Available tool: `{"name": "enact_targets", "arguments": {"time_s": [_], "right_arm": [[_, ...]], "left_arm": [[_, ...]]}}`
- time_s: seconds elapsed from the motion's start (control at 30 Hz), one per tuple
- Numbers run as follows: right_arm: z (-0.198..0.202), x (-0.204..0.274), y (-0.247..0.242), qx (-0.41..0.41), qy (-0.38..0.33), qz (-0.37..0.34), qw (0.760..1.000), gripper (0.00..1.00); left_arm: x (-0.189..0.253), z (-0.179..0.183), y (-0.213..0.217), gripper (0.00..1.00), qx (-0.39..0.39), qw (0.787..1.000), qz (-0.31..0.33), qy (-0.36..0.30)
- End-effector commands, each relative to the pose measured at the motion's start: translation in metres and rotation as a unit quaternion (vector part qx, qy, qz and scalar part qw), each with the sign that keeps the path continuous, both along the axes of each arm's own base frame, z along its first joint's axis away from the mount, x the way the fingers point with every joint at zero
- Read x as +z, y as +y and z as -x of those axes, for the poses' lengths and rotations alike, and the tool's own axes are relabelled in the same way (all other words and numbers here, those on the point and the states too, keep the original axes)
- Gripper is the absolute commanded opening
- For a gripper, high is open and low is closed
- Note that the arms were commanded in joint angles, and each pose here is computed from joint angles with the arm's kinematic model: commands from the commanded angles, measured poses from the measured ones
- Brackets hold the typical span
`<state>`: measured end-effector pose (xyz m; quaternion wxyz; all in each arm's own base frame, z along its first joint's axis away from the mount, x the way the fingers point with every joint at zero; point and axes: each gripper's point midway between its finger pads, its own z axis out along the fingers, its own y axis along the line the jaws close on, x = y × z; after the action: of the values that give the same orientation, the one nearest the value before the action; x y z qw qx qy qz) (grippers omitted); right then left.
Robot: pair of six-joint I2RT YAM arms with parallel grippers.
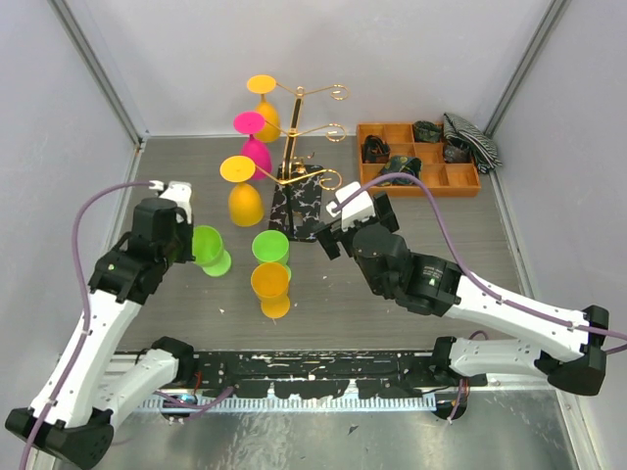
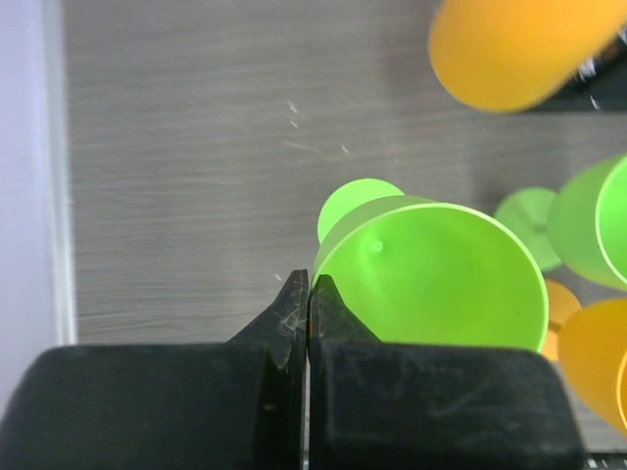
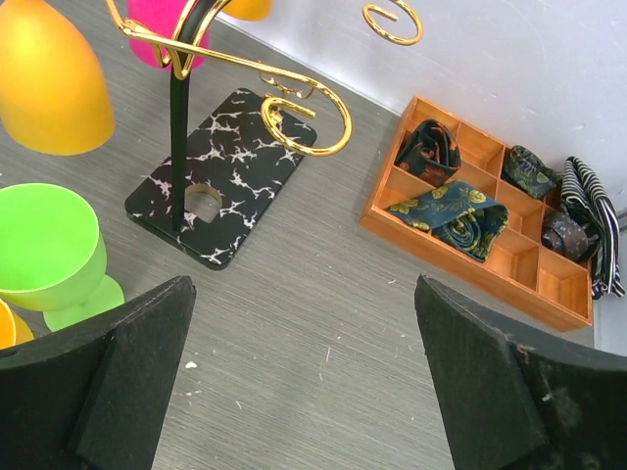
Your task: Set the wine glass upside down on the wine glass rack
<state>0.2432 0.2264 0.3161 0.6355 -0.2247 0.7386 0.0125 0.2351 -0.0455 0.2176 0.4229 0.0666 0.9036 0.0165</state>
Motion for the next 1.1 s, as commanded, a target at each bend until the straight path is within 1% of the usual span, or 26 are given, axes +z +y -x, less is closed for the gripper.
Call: {"name": "enact_targets", "arguments": {"time_s": [0.0, 0.1, 0.17, 0.2, 0.27, 0.37, 0.43, 0.5, 0.57, 0.6, 0.63, 0.7, 0.73, 0.77, 0.8, 0.93, 1.07], "right_arm": [[0.002, 0.023, -0.005, -0.013, -0.013, -0.053, 0.998, 0.99], [0.004, 0.029, 0.003, -0.002, -0.004, -0.081, 0.997, 0.99], [0.006, 0.033, 0.013, 0.014, 0.006, -0.102, 0.995, 0.99], [0.006, 0.035, 0.019, 0.022, 0.012, -0.11, 0.994, 0.99], [0.007, 0.041, 0.031, 0.035, 0.022, -0.128, 0.991, 0.99], [0.006, 0.058, 0.048, 0.046, 0.034, -0.16, 0.985, 0.99], [0.006, 0.07, 0.06, 0.056, 0.038, -0.182, 0.981, 0.99], [0.005, 0.086, 0.069, 0.064, 0.037, -0.208, 0.975, 0.99], [0.004, 0.107, 0.074, 0.065, 0.031, -0.239, 0.968, 0.99], [0.004, 0.12, 0.075, 0.067, 0.025, -0.258, 0.964, 0.99], [0.004, 0.132, 0.074, 0.067, 0.018, -0.276, 0.959, 0.99], [0.006, 0.158, 0.069, 0.073, -0.001, -0.317, 0.946, 1.0], [0.008, 0.17, 0.066, 0.078, -0.011, -0.338, 0.938, 1.0], [0.009, 0.181, 0.063, 0.083, -0.018, -0.358, 0.93, 1.0], [0.01, 0.19, 0.059, 0.088, -0.025, -0.374, 0.923, 1.0], [0.013, 0.211, 0.047, 0.112, -0.036, -0.425, 0.897, 1.0], [0.005, 0.219, 0.05, 0.153, -0.013, -0.475, 0.866, 1.0]], "left_arm": [[0.072, -0.017, 0.035, 0.0, 0.066, 0.988, -0.054, -0.128], [0.115, -0.027, 0.048, 0.0, 0.084, 0.974, -0.086, -0.193], [0.15, -0.034, 0.053, 0.0, 0.09, 0.96, -0.097, -0.246], [0.164, -0.036, 0.054, 0.0, 0.084, 0.954, -0.11, -0.265], [0.198, -0.04, 0.053, 0.0, 0.078, 0.94, -0.116, -0.311], [0.24, -0.047, 0.042, 0.0, 0.042, 0.916, -0.118, -0.381], [0.266, -0.05, 0.022, 0.0, -0.009, 0.894, -0.104, -0.437], [0.286, -0.049, -0.002, 0.0, -0.066, 0.864, -0.083, -0.492], [0.302, -0.042, -0.029, 0.0, -0.133, 0.826, -0.064, -0.544], [0.312, -0.033, -0.042, 0.0, -0.167, 0.801, -0.054, -0.572], [0.314, -0.028, -0.056, 0.0, -0.202, 0.78, -0.046, -0.59], [0.322, -0.011, -0.078, 0.0, -0.261, 0.729, -0.028, -0.632], [0.322, -0.003, -0.086, 0.0, -0.28, 0.708, -0.017, -0.648], [0.323, 0.005, -0.093, 0.0, -0.297, 0.683, -0.002, -0.667], [0.325, 0.012, -0.095, 0.0, -0.303, 0.667, 0.004, -0.681], [0.31, 0.015, -0.096, 0.0, -0.302, 0.655, 0.015, -0.693], [0.304, 0.02, -0.091, 0.0, -0.28, 0.635, 0.042, -0.719]]}}
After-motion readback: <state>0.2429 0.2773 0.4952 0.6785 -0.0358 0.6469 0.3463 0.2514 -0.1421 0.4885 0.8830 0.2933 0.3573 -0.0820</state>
